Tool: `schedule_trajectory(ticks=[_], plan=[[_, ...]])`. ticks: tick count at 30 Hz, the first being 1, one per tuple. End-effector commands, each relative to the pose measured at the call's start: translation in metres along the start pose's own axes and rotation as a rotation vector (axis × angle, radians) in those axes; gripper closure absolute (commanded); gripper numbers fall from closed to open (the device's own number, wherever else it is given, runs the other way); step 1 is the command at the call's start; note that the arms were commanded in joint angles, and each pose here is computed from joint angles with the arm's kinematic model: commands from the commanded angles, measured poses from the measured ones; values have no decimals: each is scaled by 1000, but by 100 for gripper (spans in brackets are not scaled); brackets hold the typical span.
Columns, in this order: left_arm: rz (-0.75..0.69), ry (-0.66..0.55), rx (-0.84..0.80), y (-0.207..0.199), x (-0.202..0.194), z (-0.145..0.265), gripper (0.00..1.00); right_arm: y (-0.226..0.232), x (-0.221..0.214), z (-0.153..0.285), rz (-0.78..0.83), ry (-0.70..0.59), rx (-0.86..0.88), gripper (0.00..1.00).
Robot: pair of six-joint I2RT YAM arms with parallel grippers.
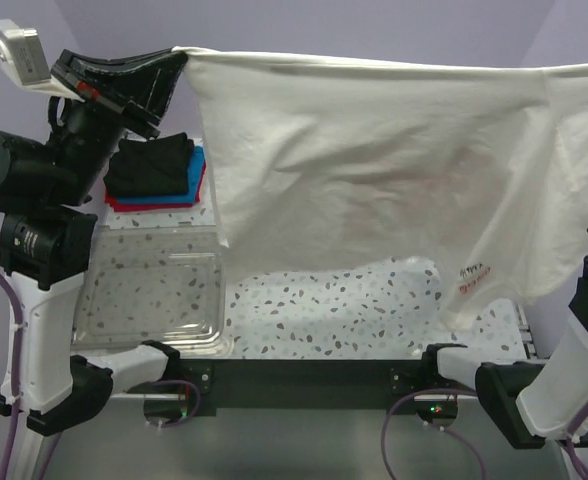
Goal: Fold and stack the t-shirts
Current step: Flatten the tshirt out
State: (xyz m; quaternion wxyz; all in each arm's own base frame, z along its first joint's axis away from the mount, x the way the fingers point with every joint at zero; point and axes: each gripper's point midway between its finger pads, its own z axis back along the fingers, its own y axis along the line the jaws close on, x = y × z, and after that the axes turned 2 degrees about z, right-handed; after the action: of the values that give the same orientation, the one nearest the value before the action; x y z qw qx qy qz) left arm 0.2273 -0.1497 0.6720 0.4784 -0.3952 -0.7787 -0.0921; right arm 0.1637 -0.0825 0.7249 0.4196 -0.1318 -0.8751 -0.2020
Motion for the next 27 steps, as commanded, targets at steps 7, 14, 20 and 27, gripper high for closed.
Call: schedule_trajectory(ticks=[7, 14, 20, 27], plan=[[50, 268, 163, 88, -135, -47, 100, 23, -106, -55, 137, 134, -52, 100], [-2, 525, 546, 255, -317, -56, 100, 78, -325, -110, 228, 418, 8, 100], [40, 555, 822, 351, -385, -65, 0, 113, -483, -107, 214, 754, 69, 2], [41, 604, 723, 311, -388, -63, 0, 89, -490, -37, 207, 892, 102, 1]])
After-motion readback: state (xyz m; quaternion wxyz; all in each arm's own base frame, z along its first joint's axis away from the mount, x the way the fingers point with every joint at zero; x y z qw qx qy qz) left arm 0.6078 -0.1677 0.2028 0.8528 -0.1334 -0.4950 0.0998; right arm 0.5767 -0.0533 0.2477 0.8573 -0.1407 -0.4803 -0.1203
